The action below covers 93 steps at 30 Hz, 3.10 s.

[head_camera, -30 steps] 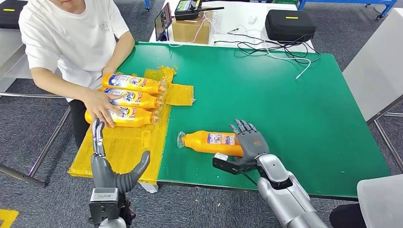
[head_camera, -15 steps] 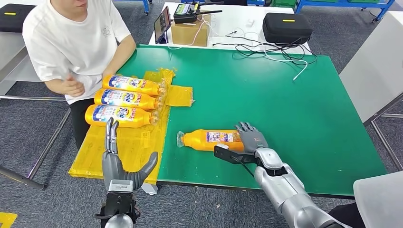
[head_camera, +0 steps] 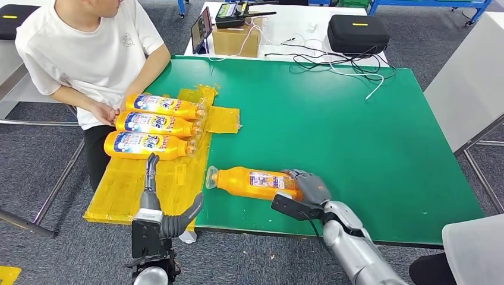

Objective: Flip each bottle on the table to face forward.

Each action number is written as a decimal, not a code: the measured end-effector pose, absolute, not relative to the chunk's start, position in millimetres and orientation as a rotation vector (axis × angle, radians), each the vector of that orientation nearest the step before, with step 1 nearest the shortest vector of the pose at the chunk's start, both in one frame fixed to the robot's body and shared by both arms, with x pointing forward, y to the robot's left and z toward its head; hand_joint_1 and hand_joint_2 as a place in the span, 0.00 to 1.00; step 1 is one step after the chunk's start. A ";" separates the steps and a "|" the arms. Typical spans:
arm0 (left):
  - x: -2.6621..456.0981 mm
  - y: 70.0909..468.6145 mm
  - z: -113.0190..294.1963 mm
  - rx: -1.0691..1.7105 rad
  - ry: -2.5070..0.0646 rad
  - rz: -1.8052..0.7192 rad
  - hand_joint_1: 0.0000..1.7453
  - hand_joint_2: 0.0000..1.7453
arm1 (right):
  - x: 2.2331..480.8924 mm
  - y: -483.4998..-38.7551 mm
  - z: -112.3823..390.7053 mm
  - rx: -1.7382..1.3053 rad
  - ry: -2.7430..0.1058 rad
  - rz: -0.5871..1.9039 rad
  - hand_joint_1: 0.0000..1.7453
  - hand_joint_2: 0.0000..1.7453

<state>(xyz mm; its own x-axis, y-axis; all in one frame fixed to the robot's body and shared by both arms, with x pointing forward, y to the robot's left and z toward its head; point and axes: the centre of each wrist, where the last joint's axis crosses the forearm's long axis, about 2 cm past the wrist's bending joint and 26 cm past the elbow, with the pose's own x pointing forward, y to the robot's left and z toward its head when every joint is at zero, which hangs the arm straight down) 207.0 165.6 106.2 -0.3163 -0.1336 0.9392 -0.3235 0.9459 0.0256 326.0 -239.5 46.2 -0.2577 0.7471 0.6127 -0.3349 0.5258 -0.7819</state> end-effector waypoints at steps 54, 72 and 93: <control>188.8 128.7 86.3 -0.810 -1.801 0.368 1.00 1.00 | 244.8 -104.1 67.8 0.467 -1.994 0.775 0.20 0.50; 214.8 146.1 98.5 -0.600 -1.834 0.515 1.00 1.00 | 247.6 -114.8 87.3 0.121 -2.069 0.350 0.00 0.00; 272.0 242.1 58.7 1.137 -1.750 -0.699 1.00 1.00 | 259.6 -143.7 103.9 -0.012 -2.077 -0.080 0.00 0.00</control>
